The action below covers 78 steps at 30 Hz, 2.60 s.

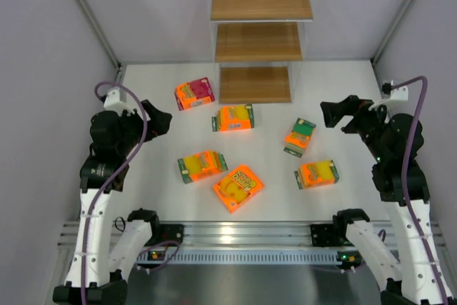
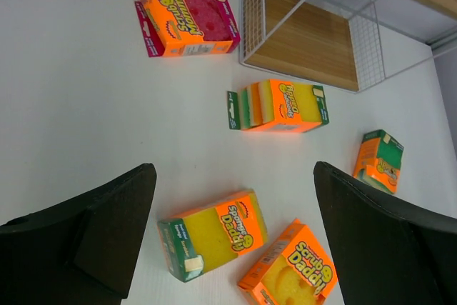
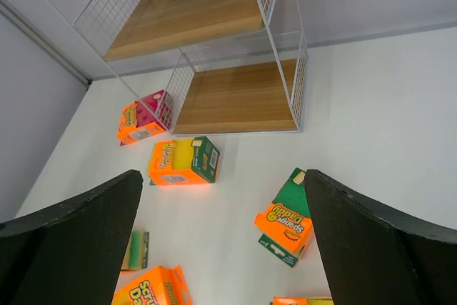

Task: Place and organize the cleaning sponges onto the shelf

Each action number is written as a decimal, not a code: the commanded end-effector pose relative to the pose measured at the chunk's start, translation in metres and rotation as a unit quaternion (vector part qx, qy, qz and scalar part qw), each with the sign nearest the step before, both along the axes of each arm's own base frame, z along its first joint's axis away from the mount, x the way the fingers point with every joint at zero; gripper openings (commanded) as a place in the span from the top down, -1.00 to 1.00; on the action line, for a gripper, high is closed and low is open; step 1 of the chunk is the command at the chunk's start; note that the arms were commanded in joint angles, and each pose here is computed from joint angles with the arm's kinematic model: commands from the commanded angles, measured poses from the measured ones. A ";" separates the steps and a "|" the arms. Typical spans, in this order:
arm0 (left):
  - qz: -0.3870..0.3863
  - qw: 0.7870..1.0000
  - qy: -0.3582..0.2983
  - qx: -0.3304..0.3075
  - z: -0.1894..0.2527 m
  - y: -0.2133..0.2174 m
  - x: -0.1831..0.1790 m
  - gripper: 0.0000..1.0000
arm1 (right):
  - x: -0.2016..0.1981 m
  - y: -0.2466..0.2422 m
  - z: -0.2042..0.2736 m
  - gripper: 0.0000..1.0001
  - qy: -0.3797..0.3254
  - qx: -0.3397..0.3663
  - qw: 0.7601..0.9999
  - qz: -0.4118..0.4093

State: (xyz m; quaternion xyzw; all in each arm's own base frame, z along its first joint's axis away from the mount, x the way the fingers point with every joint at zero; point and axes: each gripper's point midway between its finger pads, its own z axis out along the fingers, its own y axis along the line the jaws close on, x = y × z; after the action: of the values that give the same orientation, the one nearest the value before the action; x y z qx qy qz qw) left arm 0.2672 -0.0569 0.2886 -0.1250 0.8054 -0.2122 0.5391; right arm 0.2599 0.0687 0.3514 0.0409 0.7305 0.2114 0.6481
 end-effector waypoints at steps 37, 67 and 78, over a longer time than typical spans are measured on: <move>-0.124 0.986 0.065 0.090 -0.051 -0.102 -0.042 -0.97 | 0.046 0.036 -0.226 -0.99 0.332 0.006 0.926 -0.180; -0.109 0.983 0.041 0.141 -0.072 -0.070 -0.054 -0.97 | 0.092 0.059 -0.292 -0.97 0.380 -0.066 0.903 -0.190; -0.079 0.989 0.014 0.126 -0.062 -0.057 -0.058 -0.97 | 0.085 0.057 -0.301 -0.66 0.378 -0.094 0.906 -0.165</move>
State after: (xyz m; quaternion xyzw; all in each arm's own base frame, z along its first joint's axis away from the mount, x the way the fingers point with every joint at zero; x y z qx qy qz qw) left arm 0.2060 -0.1152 0.2242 0.0131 0.8446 -0.1540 0.5126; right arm 0.3338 0.1162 0.0407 0.1945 0.9270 -0.0159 0.3203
